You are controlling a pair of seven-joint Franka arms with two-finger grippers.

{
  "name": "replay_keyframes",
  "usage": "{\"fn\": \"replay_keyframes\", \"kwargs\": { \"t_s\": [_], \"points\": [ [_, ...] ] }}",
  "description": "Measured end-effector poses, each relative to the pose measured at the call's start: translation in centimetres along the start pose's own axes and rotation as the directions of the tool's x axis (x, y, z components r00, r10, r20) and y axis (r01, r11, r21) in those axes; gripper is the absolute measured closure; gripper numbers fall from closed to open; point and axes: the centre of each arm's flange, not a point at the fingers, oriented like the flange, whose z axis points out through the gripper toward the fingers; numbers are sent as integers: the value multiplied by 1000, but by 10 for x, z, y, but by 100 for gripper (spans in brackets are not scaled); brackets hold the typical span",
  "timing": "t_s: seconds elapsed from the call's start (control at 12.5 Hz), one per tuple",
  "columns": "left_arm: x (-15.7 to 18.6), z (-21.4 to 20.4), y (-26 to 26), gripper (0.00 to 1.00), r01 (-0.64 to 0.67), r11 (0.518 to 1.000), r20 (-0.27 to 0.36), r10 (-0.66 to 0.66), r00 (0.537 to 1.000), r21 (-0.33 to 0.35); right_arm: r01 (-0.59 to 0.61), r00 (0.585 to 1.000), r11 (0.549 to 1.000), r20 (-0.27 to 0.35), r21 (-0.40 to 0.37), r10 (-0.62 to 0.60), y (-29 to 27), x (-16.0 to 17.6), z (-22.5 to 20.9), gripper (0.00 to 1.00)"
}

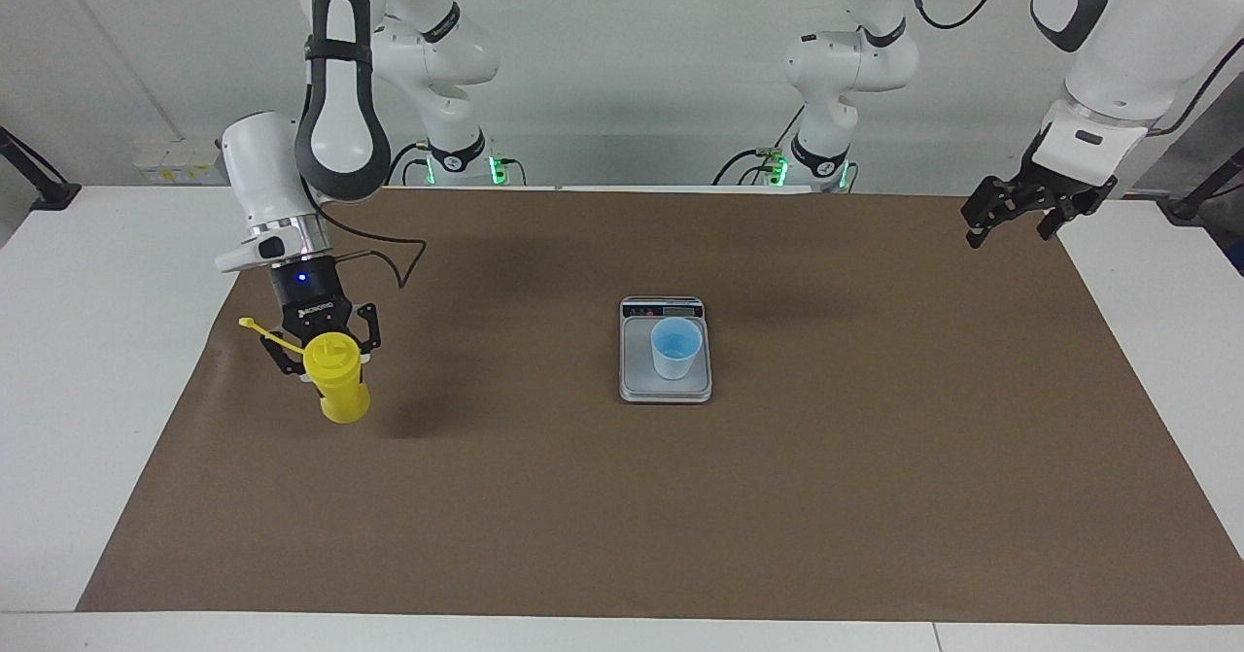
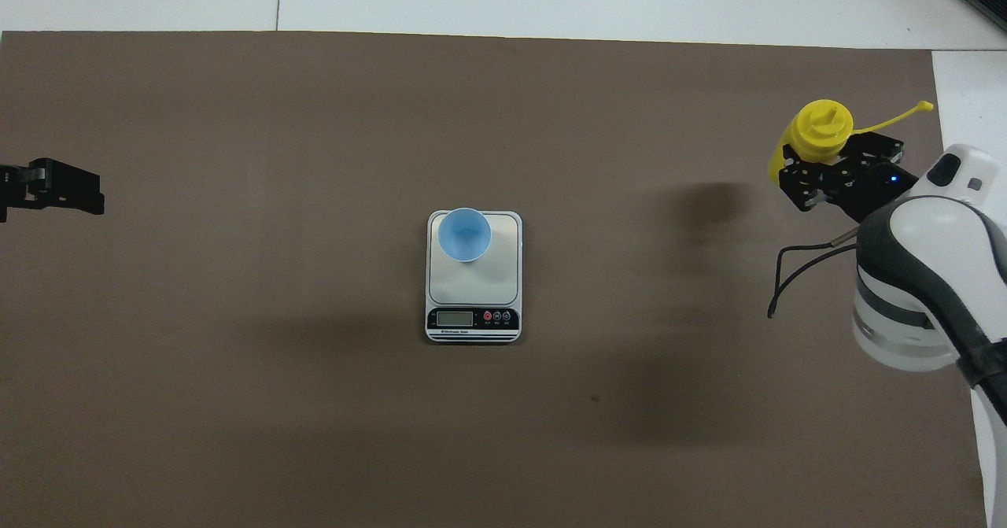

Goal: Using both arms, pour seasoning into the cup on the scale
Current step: 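Lower the yellow bottle onto its side on the table with the right gripper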

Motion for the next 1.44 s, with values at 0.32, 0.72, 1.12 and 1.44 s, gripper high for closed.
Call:
{"fn": "replay_keyframes", "kwargs": {
  "t_s": [0.32, 0.72, 1.12, 1.44],
  "points": [
    [0, 0, 0, 0, 0, 1000, 0, 0, 1000, 0, 14, 999, 1000, -49, 11, -13, -4, -26, 8, 53],
    [0, 0, 0, 0, 0, 1000, 0, 0, 1000, 0, 26, 996, 997, -90, 71, -20, 2, -50, 20, 53],
    [0, 0, 0, 0, 0, 1000, 0, 0, 1000, 0, 8, 993, 995, -122, 102, 4, 10, -75, 28, 53],
    [0, 0, 0, 0, 0, 1000, 0, 0, 1000, 0, -63, 989, 989, -124, 137, 80, 2, -95, 35, 53]
  ]
}}
